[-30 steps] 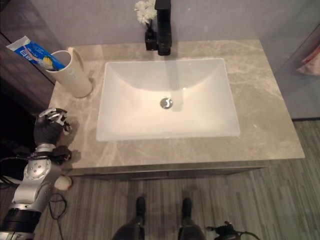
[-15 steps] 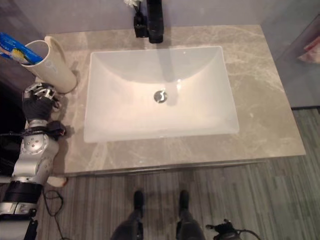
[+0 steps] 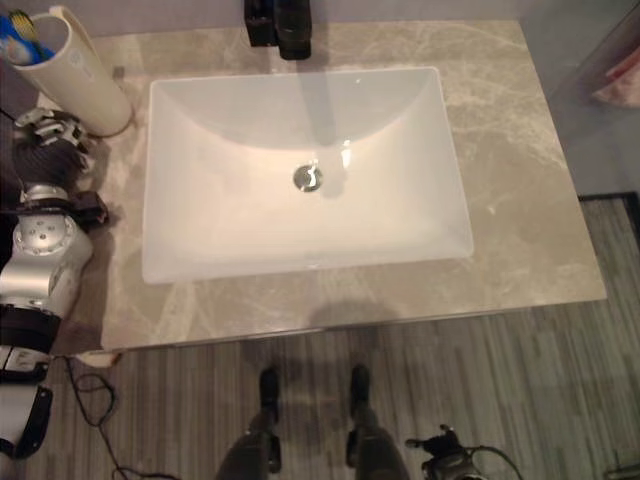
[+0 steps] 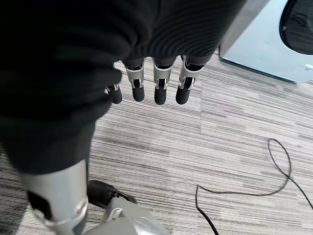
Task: Put brush and paste in cup on sink, flatten towel.
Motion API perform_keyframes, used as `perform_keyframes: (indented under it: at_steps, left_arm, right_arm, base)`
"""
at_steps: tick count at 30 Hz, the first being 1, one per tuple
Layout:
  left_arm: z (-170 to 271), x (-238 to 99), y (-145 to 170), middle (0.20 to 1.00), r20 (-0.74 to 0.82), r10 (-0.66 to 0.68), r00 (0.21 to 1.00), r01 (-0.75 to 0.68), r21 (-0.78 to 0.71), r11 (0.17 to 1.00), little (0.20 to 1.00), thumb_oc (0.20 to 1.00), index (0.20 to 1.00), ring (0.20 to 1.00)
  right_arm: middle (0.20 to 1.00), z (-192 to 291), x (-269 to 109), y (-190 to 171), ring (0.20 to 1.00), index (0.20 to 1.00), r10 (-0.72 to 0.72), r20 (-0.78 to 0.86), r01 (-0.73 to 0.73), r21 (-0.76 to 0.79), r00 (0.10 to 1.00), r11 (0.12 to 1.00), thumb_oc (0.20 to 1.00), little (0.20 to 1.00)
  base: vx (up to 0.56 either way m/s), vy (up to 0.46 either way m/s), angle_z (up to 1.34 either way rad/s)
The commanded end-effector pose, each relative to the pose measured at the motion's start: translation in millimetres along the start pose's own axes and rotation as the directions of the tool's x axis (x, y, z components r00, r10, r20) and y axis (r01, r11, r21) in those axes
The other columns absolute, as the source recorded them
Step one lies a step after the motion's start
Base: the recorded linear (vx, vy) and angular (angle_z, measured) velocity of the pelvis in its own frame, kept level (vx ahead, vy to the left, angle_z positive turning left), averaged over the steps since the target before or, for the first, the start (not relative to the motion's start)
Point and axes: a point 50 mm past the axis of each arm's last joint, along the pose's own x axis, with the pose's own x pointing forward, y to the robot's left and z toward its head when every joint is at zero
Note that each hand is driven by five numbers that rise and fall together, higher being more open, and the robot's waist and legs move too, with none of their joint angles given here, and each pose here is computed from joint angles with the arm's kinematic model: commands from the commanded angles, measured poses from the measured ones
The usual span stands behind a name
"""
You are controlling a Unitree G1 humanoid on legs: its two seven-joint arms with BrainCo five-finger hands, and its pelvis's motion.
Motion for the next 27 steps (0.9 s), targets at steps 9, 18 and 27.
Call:
perform_keyframes:
  at_steps: [9,18,27]
  left_arm:
    - [32.0,28.7,12.8,0.2,0.102,0.064,0.993,-0.078,0.138,0.987,0.2,0.2,0.2,0.2]
    - [43.1,43.3,8.7,0.2,0.111,0.089,0.99,-0.111,0.208,0.972,0.2,0.2,0.2,0.2]
    - [12.9,-0.1,-26.4,0.2,0.112,-0.015,0.994,0.001,0.12,0.993,0.2,0.2,0.2,0.2]
  right_arm:
    - [1.0,5.0,-0.6,1.5,1.0,1.0,-0.019,0.026,0.019,0.013,0.999,1.0,1.0,1.0]
    - [1.0,12.5,-0.6,2.5,1.0,1.0,-0.022,0.052,0.021,0.012,0.998,1.0,1.0,1.0]
    - [1.0,-8.9,-2.9,8.3,1.0,1.0,-0.005,-0.009,0.005,0.014,1.0,1.0,1.0,1.0]
  base:
    - [0.0,0.0,0.0]
    - [0.01,0.007,0.02]
    - [0.07,-0.007,0.12]
